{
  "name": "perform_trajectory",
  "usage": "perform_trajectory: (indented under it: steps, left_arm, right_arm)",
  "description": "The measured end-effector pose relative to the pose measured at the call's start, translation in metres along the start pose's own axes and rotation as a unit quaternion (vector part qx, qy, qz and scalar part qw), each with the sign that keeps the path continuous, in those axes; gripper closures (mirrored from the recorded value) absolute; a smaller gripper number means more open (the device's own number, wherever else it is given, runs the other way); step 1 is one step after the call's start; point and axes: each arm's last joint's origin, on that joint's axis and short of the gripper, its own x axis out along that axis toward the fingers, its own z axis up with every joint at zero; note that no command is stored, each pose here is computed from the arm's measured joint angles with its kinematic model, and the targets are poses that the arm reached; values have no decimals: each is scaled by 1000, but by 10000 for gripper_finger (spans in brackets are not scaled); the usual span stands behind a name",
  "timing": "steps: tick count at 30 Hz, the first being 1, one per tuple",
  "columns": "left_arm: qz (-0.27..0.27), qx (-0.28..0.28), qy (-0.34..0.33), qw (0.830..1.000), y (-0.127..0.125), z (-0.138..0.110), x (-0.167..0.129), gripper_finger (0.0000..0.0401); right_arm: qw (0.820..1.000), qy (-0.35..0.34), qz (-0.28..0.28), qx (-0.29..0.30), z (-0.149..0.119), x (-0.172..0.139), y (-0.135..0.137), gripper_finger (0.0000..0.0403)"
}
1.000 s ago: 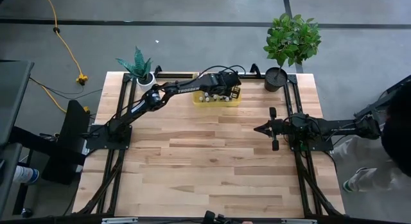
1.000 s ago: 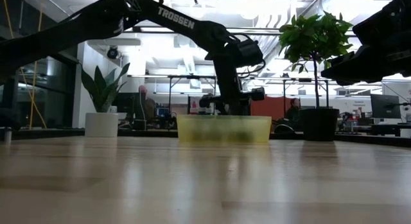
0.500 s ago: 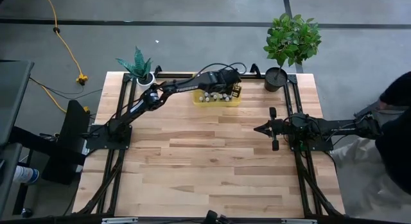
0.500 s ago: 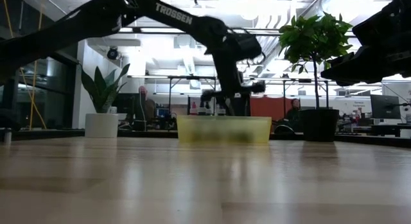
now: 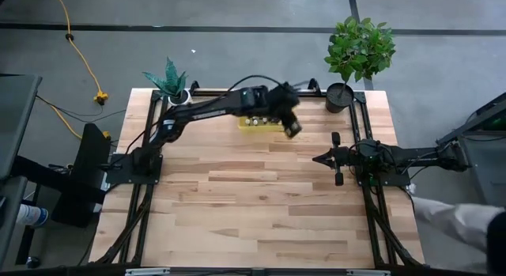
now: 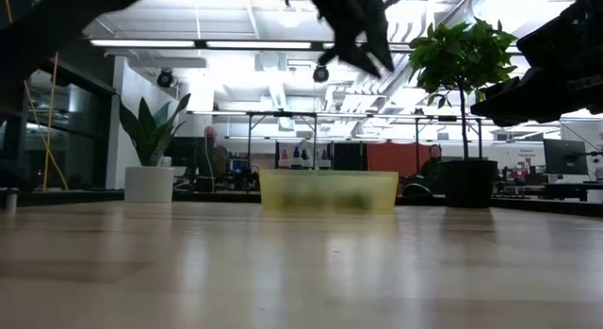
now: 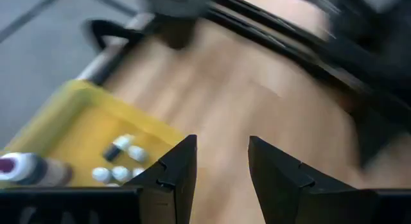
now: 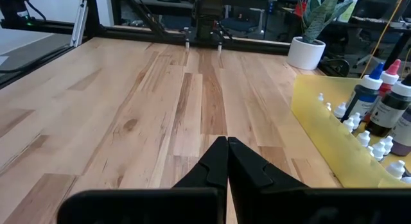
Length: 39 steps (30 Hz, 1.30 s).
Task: Pick & Place food coloring
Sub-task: Return to Home Position
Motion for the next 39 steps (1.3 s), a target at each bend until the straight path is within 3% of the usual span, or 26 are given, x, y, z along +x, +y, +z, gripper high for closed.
perform_trajectory:
  steps: [4,8,13,19,23,29,35,39]
  left_arm:
    - [-64,89,35,993,-29,-9,-35,279]
    - [-99,153,72,981,-47,-21,-59,318]
    - [-158,209,62,963,-73,-29,-106,391]
    - [-195,231,22,953,-87,-57,-147,397]
    - [-221,194,-23,956,-76,-95,-157,399]
    - [-286,140,-90,944,-40,-162,-158,401]
    - [-249,104,-176,947,14,-223,-161,401]
    - [-260,83,-232,934,46,-255,-165,401]
  right_arm:
    - [1000,0,0,0,0,0,0,402]
    - [1000,0,0,0,0,0,0,402]
    - [1000,0,0,0,0,0,0,402]
    - [1000,0,0,0,0,0,0,402]
    - [1000,0,0,0,0,0,0,402]
    - [1000,0,0,0,0,0,0,402]
    - [1000,0,0,0,0,0,0,402]
    - [1000,0,0,0,0,0,0,402]
